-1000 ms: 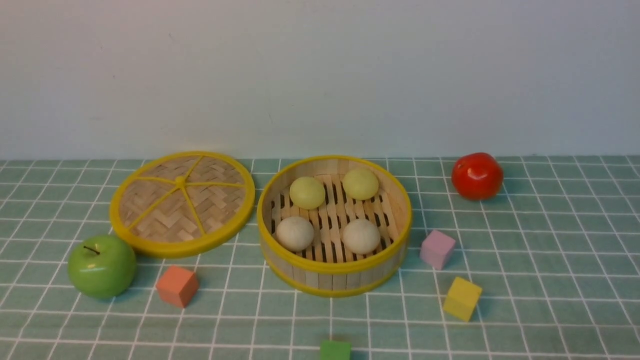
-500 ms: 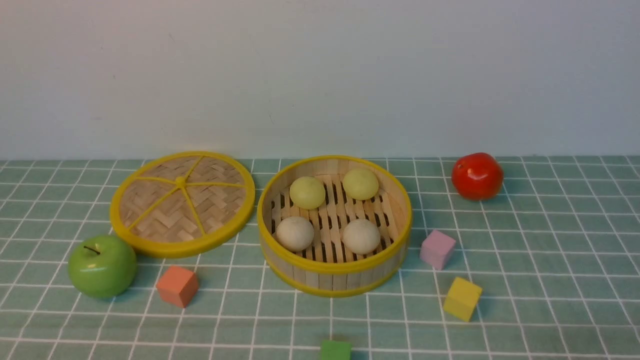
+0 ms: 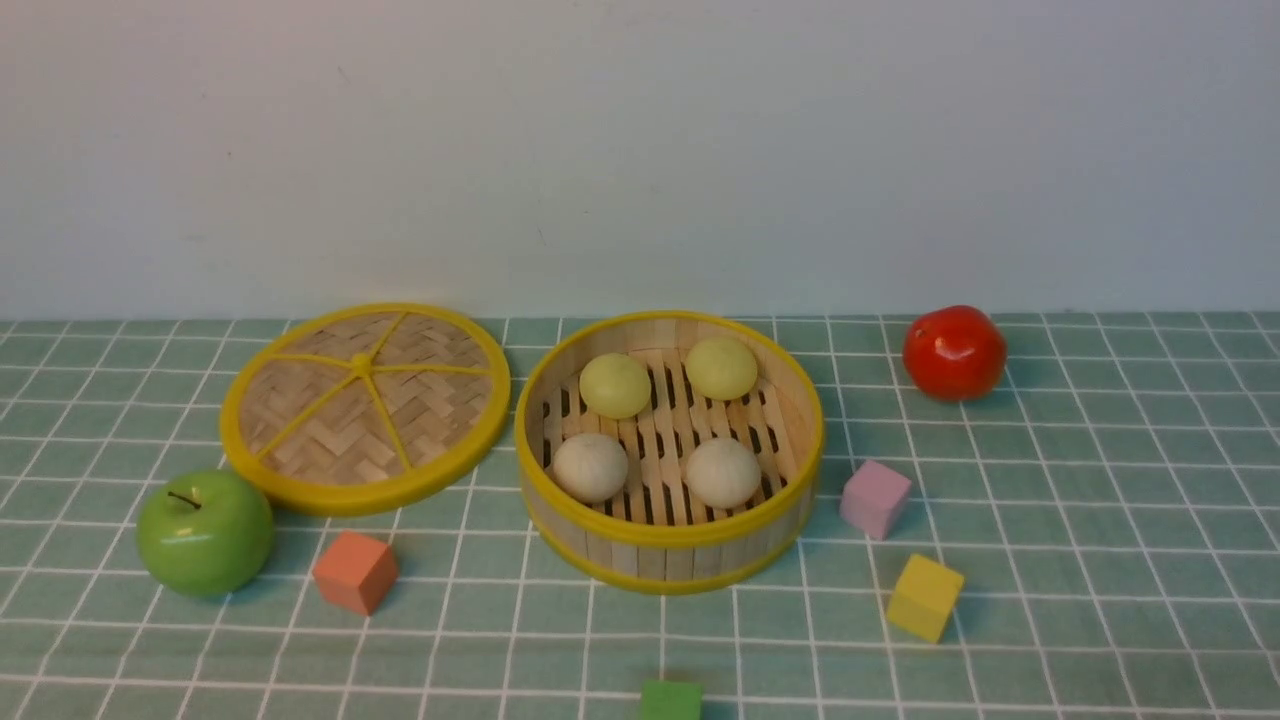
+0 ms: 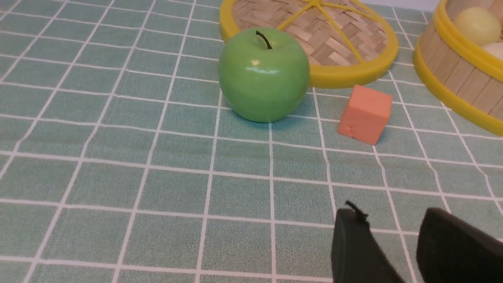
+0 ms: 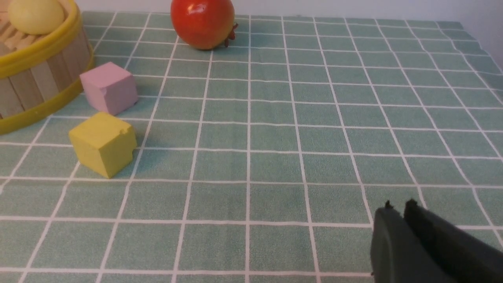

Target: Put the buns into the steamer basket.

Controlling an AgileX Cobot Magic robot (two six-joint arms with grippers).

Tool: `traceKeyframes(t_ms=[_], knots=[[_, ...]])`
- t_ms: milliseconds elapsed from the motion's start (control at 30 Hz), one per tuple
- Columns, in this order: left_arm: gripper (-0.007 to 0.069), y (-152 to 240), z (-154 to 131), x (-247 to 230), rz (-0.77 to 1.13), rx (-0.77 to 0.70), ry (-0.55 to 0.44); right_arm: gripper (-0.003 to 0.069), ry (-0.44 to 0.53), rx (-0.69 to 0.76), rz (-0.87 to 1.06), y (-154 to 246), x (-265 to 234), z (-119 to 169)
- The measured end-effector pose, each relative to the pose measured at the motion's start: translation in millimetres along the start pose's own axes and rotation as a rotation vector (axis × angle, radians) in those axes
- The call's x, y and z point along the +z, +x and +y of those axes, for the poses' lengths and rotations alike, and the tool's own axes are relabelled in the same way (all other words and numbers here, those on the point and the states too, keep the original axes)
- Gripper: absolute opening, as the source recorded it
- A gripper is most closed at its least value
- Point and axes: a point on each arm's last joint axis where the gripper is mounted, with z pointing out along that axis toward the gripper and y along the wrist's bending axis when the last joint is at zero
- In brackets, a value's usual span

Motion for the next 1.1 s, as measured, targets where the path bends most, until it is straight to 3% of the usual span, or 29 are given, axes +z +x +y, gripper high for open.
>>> traceKeyframes(t_ms=[1100], knots=[[0.0237, 0.0, 0.0, 0.0, 0.0, 0.0, 0.0, 0.0083, 0.0, 0.0, -0.001, -0.3, -0.1, 0.0]])
